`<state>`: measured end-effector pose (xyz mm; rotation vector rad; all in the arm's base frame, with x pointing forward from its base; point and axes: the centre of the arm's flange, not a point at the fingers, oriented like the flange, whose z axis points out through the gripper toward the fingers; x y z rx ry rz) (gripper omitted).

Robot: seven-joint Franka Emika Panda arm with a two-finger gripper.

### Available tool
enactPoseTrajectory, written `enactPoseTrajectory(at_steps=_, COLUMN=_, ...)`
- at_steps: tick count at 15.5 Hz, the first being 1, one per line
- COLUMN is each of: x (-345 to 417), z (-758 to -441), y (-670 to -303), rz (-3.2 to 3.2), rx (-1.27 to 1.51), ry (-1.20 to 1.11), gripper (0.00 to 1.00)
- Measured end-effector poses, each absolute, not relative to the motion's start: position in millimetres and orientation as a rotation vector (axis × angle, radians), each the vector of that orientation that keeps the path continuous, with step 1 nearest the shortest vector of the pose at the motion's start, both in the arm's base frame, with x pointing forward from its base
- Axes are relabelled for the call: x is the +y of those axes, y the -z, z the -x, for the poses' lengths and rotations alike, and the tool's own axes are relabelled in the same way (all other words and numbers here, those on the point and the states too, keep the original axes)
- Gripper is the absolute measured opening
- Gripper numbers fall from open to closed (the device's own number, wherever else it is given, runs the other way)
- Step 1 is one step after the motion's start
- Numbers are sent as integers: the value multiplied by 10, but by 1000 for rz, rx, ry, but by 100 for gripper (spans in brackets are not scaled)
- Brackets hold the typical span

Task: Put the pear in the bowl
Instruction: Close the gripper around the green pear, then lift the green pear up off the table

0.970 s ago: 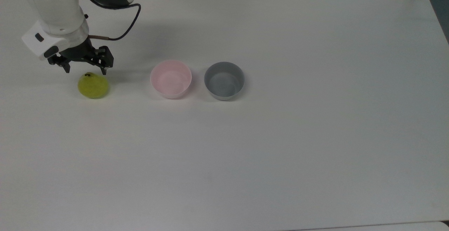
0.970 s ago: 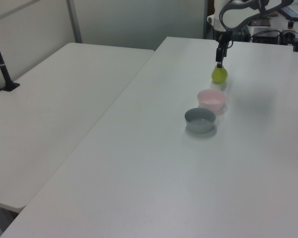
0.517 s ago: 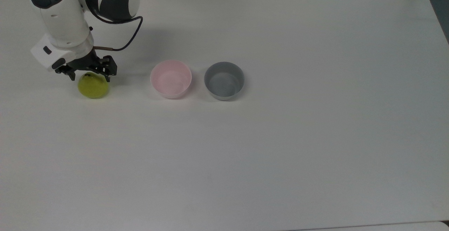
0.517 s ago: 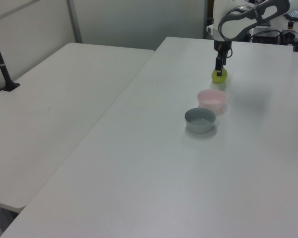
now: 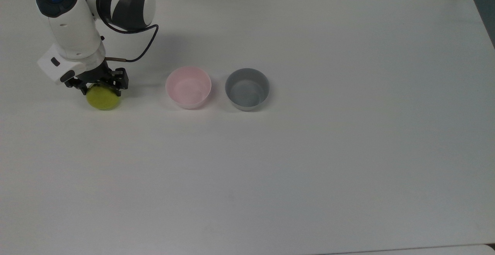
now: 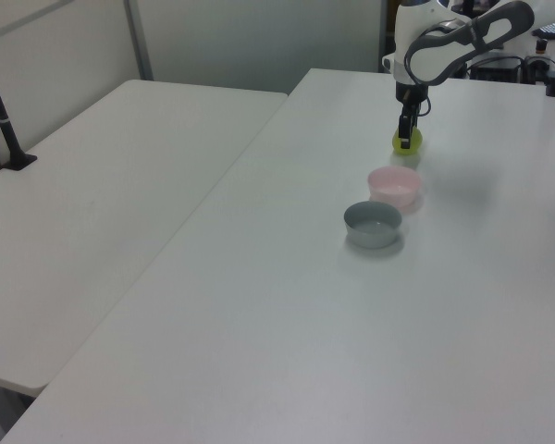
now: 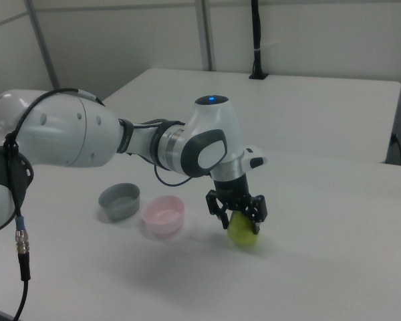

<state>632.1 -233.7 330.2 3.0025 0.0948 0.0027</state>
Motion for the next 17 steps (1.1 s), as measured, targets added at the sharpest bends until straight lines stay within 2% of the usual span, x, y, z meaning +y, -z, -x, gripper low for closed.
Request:
enactPoseTrajectory(at_steps=9, x=-2343, z=-6335, y=-3398, rz=-2996, rx=91, ry=-26, gripper=83)
enactPoseTrajectory(at_steps=17, x=-2247, z=-6259, y=-4241, rz=-2983, rx=75, ry=-33, gripper=83)
